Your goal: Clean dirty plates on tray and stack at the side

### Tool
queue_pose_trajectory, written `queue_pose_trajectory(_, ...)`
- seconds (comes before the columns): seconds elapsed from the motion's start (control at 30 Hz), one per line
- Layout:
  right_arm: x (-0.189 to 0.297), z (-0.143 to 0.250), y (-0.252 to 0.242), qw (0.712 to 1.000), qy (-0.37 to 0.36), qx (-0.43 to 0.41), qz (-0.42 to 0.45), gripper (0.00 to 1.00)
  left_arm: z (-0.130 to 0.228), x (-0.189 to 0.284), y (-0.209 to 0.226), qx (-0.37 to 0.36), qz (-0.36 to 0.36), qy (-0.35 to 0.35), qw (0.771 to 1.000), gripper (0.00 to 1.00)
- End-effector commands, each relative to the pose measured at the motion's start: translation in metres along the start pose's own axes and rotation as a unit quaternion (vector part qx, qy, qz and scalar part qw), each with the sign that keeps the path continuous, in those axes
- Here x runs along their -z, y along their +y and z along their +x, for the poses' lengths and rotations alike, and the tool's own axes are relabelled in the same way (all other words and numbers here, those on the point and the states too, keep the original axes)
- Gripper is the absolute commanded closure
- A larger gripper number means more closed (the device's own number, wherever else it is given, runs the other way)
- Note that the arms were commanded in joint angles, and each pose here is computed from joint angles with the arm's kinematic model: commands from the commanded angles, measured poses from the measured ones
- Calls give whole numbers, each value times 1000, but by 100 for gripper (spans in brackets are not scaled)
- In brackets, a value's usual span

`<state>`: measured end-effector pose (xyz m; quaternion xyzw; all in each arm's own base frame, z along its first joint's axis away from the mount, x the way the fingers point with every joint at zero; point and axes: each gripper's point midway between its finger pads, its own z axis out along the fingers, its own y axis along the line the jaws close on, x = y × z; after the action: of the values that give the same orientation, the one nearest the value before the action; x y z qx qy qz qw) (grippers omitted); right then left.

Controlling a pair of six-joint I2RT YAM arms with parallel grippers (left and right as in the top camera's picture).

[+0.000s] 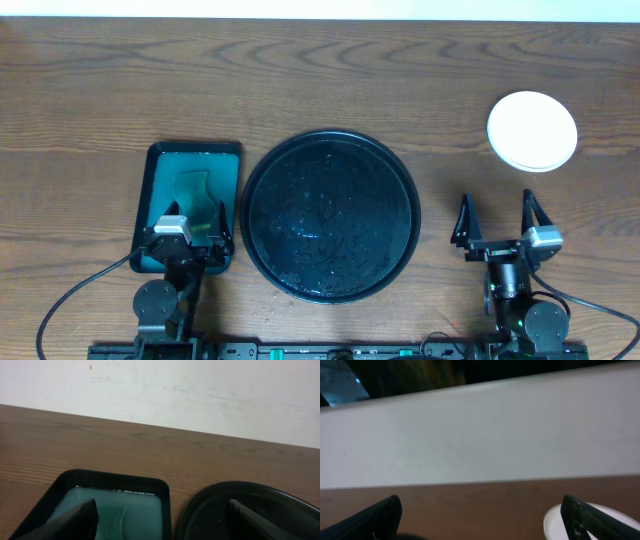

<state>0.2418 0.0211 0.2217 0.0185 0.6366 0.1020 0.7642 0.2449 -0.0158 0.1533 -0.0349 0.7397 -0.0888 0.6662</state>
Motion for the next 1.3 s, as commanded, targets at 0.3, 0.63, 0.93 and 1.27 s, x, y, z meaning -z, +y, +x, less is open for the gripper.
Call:
queue_pose_trajectory(0.3, 9, 63, -13, 991, 128, -14, 27, 1, 14, 0, 1, 4, 2, 25, 1000, 19)
queue_pose_trajectory(0.63, 9, 63, -13, 991, 128, -14, 28, 1, 14, 0, 1, 4, 2, 25, 1000, 19)
queue_pose_trajectory(0.93, 9, 62, -13, 991, 127, -14, 28, 1, 14, 0, 1, 4, 2, 25, 1000, 19)
queue_pose_trajectory(1.27, 9, 62, -13, 991, 127, -14, 28, 1, 14, 0, 1, 4, 2, 25, 1000, 19)
